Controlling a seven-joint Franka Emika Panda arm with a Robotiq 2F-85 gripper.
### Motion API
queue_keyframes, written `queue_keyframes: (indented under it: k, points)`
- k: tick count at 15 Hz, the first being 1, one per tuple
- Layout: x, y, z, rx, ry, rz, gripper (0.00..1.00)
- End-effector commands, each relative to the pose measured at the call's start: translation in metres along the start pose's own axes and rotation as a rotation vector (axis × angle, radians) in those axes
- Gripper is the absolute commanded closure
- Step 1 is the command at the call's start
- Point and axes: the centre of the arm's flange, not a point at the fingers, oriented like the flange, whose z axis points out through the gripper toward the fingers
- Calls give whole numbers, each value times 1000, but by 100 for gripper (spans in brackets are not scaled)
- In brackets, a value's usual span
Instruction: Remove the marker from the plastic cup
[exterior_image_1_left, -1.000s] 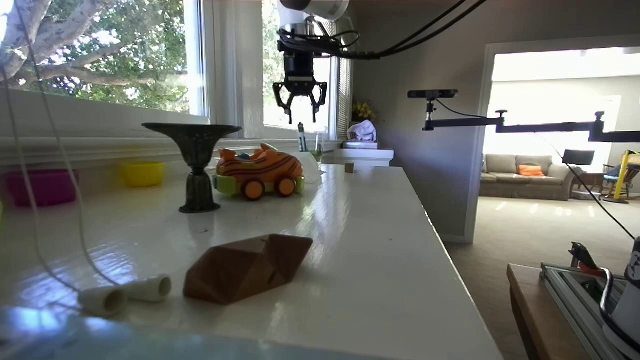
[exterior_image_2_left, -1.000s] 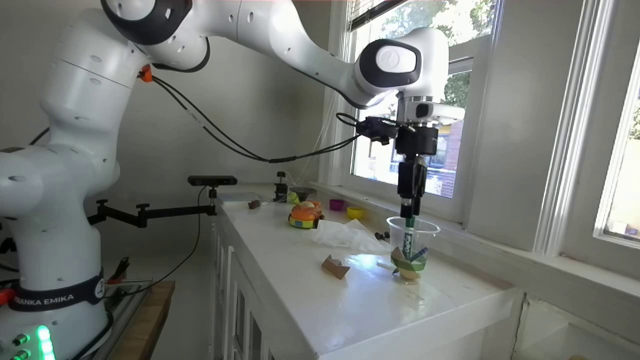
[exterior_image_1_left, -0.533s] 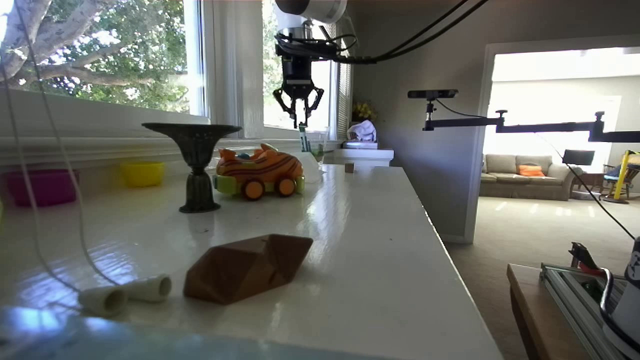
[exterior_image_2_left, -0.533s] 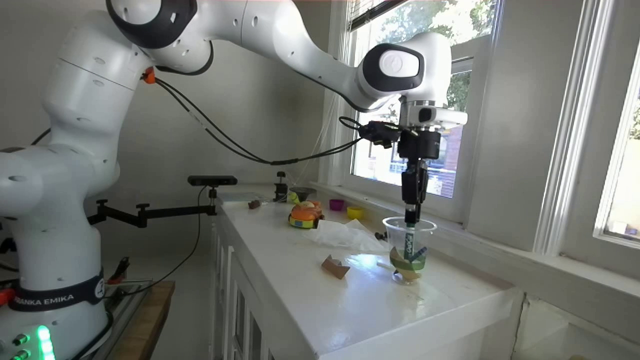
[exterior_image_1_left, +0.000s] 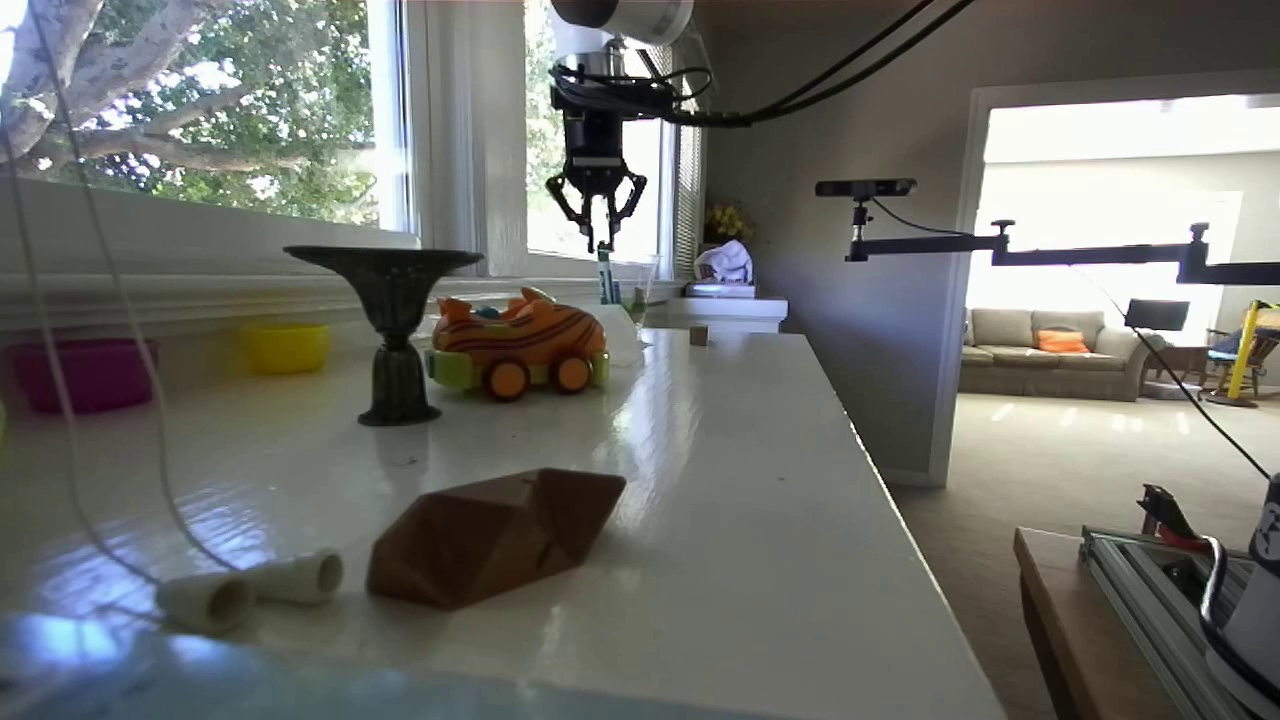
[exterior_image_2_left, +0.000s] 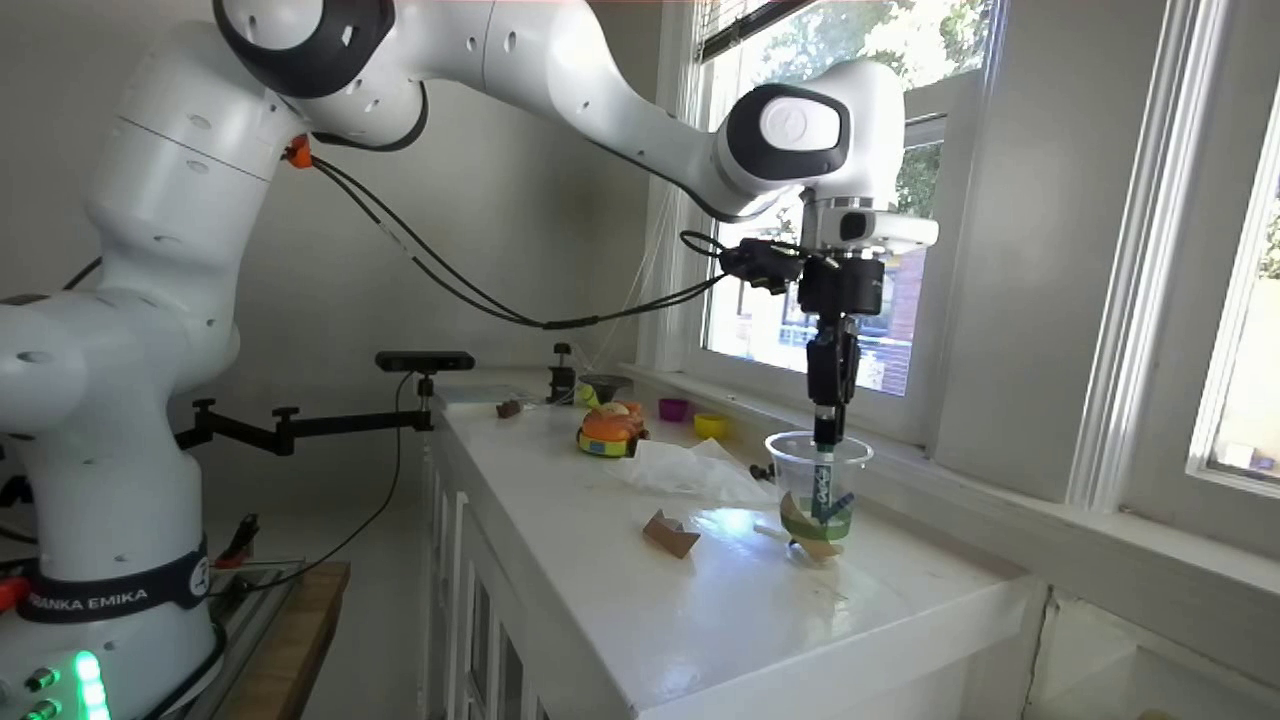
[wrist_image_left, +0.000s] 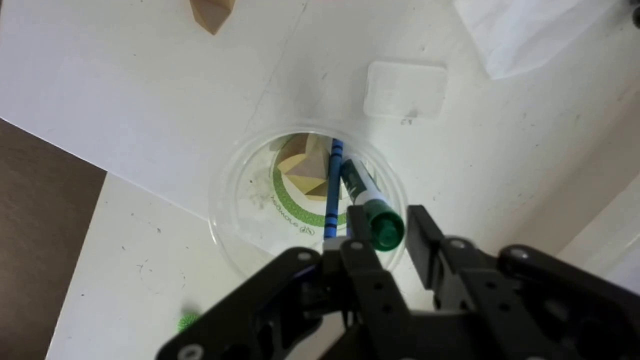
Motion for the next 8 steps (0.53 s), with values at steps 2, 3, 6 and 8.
queue_keyframes:
  k: [2,3,6,8]
  points:
    - [1,-6,2,-32,-13,4,94]
    - [0,-7,3,-32,-14,4,88]
    - [0,-7,4,-36,-22,4,59]
    - [0,-7,7,-43,-30,4,70]
